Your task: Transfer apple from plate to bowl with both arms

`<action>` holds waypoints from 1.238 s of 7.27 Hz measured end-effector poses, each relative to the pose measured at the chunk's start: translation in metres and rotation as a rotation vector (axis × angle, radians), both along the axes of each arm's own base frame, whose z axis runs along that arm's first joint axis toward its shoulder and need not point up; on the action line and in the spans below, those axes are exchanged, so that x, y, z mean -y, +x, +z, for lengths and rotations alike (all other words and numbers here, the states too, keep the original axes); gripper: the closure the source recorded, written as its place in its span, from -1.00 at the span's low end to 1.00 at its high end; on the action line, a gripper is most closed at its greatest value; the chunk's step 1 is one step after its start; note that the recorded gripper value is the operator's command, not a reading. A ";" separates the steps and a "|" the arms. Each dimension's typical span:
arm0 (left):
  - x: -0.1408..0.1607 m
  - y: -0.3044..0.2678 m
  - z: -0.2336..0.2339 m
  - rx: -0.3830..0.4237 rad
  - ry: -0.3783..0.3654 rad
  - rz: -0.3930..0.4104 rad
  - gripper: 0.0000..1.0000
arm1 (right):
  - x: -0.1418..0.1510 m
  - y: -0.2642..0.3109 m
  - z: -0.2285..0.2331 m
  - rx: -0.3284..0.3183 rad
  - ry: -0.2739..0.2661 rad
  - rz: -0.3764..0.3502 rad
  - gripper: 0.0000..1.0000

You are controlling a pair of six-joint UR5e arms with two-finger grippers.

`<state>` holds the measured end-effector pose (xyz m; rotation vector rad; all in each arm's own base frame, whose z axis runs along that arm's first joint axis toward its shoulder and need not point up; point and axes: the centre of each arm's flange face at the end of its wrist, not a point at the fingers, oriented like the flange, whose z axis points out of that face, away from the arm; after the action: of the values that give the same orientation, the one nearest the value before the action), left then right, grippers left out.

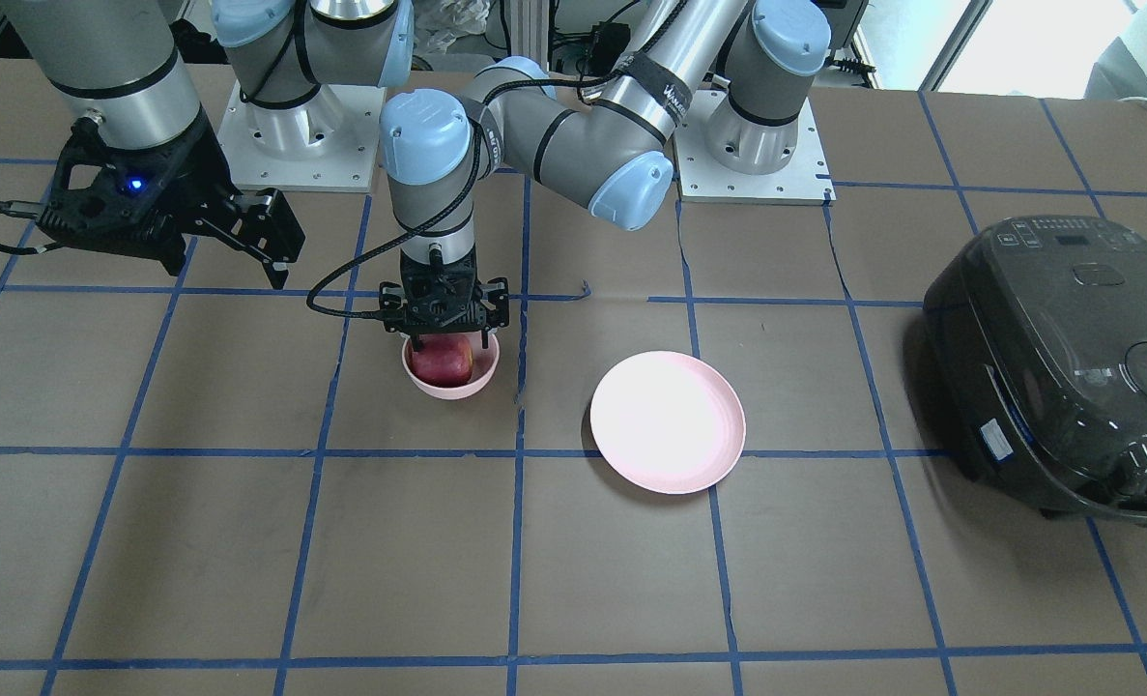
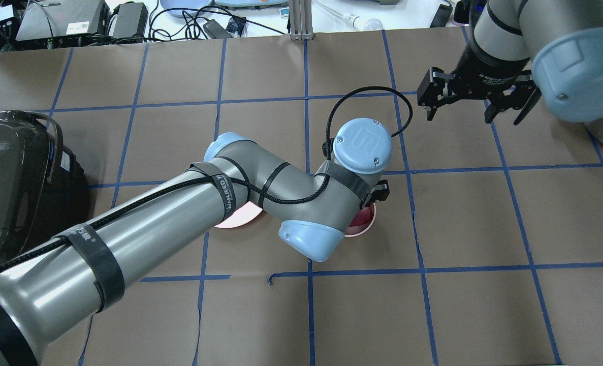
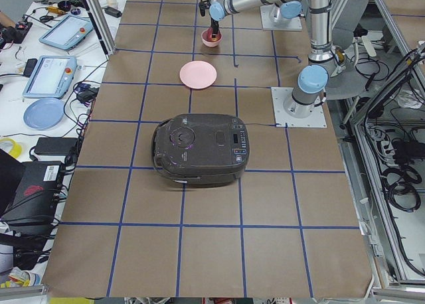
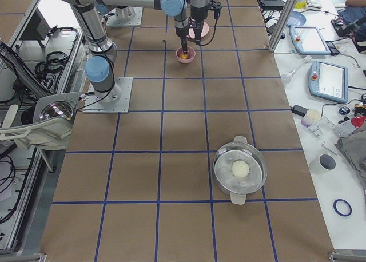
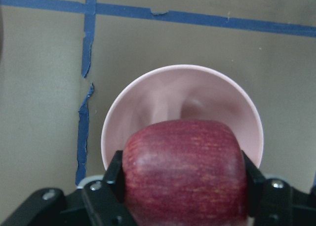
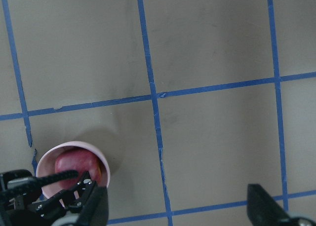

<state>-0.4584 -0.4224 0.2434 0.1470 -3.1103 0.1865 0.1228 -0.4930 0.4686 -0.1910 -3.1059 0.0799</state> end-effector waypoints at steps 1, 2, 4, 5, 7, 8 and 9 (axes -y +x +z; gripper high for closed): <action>0.001 0.004 0.011 -0.007 -0.016 -0.014 -1.00 | -0.001 0.001 0.011 0.003 0.007 0.002 -1.00; 0.005 0.012 0.026 -0.014 -0.035 -0.028 -1.00 | 0.000 0.003 0.021 0.007 0.010 0.005 -1.00; 0.021 0.049 0.066 -0.015 -0.054 -0.042 -1.00 | 0.000 0.008 0.025 0.009 0.013 0.018 -1.00; 0.030 0.082 0.092 -0.001 -0.045 -0.051 -1.00 | -0.002 0.015 0.025 0.007 0.014 0.032 -1.00; 0.055 0.169 0.132 0.041 -0.008 -0.077 -1.00 | -0.004 0.026 0.025 0.004 0.013 0.055 -1.00; 0.065 0.216 0.154 0.056 -0.004 -0.103 -1.00 | -0.004 0.027 0.025 0.003 0.012 0.058 -1.00; 0.072 0.261 0.178 0.065 -0.016 -0.117 -1.00 | -0.003 0.026 0.024 0.004 0.013 0.059 -1.00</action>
<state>-0.1979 -0.4943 0.4210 -0.0416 -3.1683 0.2170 0.1485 -0.4895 0.4931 -0.0992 -3.1152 0.0607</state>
